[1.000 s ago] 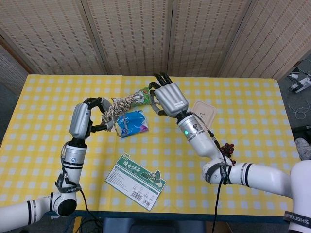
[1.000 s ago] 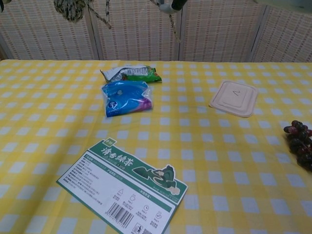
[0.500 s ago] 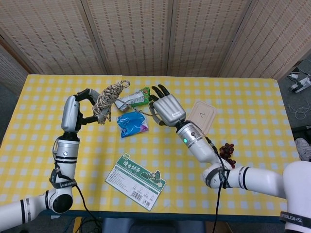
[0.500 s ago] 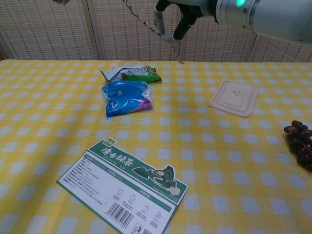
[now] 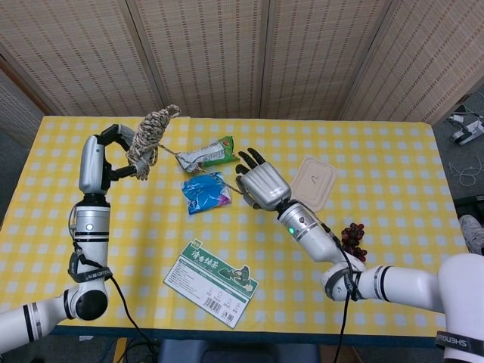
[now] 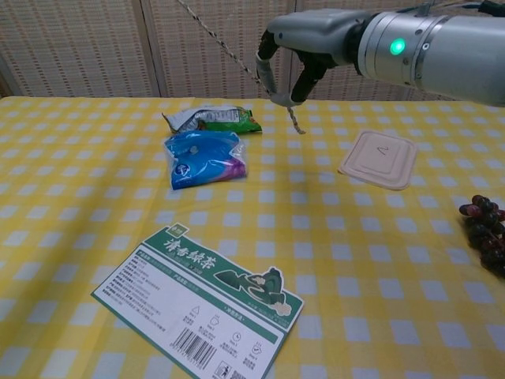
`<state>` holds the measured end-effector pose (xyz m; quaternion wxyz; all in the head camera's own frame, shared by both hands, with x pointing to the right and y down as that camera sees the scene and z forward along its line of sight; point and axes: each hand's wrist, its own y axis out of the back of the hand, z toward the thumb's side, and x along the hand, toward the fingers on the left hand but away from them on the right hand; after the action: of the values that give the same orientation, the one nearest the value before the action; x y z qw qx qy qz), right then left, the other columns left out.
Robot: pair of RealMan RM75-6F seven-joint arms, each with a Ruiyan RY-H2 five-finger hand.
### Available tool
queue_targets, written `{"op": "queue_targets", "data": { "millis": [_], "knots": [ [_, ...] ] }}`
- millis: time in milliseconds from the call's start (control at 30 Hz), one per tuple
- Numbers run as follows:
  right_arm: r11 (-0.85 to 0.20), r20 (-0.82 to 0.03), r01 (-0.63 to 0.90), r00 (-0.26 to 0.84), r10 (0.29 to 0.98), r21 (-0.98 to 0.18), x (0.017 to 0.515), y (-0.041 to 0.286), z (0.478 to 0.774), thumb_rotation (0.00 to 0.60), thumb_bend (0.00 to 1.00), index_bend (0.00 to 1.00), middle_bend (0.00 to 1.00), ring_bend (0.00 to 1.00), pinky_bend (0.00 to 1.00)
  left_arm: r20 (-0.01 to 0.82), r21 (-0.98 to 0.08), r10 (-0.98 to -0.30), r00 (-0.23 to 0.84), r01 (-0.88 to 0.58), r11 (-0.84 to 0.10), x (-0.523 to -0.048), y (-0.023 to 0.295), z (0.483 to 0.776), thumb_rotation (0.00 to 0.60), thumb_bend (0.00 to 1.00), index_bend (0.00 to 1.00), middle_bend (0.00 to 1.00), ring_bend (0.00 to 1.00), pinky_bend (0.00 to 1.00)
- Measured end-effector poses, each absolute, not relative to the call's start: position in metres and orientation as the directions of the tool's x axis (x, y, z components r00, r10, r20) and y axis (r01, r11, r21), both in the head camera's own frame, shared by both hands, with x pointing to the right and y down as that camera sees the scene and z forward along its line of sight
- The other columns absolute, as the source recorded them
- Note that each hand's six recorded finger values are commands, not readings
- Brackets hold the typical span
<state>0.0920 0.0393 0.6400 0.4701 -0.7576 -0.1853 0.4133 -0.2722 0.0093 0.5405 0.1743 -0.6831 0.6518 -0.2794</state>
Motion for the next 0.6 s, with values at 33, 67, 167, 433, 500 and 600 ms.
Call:
{"op": "queue_targets", "data": {
  "millis": [33, 67, 167, 433, 500, 600],
  "knots": [
    [-0.488, -0.455, -0.117, 0.594, 0.664, -0.865, 0.093, 0.042, 0.641, 0.6, 0.44, 0.6, 0.28, 0.05, 0.0, 0.155, -0.608, -0.988, -0.014, -0.789, -0.084, -0.274, 0.008, 0.541, 0.6, 0.31, 0.72, 0.8, 0.6, 0.37],
    [-0.487, -0.457, -0.124, 0.597, 0.66, -0.865, 0.093, 0.044, 0.641, 0.6, 0.44, 0.6, 0.28, 0.05, 0.0, 0.156, -0.613, -0.987, -0.025, -0.786, -0.077, -0.276, 0.006, 0.542, 0.6, 0.31, 0.72, 0.8, 0.6, 0.37],
    [-0.486, -0.463, -0.142, 0.609, 0.644, -0.862, 0.093, 0.051, 0.642, 0.6, 0.44, 0.6, 0.28, 0.05, 0.0, 0.159, -0.637, -0.986, -0.047, -0.768, -0.066, -0.281, 0.002, 0.544, 0.6, 0.31, 0.72, 0.8, 0.6, 0.37],
    [-0.483, -0.464, -0.165, 0.647, 0.605, -0.86, 0.092, 0.067, 0.638, 0.6, 0.44, 0.6, 0.28, 0.05, 0.0, 0.15, -0.749, -0.986, -0.079, -0.66, -0.061, -0.293, -0.002, 0.553, 0.6, 0.31, 0.72, 0.8, 0.6, 0.37],
    [-0.484, -0.465, -0.17, 0.655, 0.595, -0.858, 0.093, 0.071, 0.636, 0.6, 0.44, 0.6, 0.28, 0.05, 0.0, 0.154, -0.77, -0.984, -0.088, -0.635, -0.064, -0.297, -0.003, 0.557, 0.6, 0.31, 0.72, 0.8, 0.6, 0.37],
    [-0.482, -0.466, -0.182, 0.671, 0.576, -0.857, 0.092, 0.078, 0.633, 0.6, 0.44, 0.6, 0.28, 0.05, 0.0, 0.162, -0.787, -0.982, -0.096, -0.613, -0.069, -0.299, -0.003, 0.561, 0.6, 0.31, 0.72, 0.8, 0.6, 0.37]
  ]
}}
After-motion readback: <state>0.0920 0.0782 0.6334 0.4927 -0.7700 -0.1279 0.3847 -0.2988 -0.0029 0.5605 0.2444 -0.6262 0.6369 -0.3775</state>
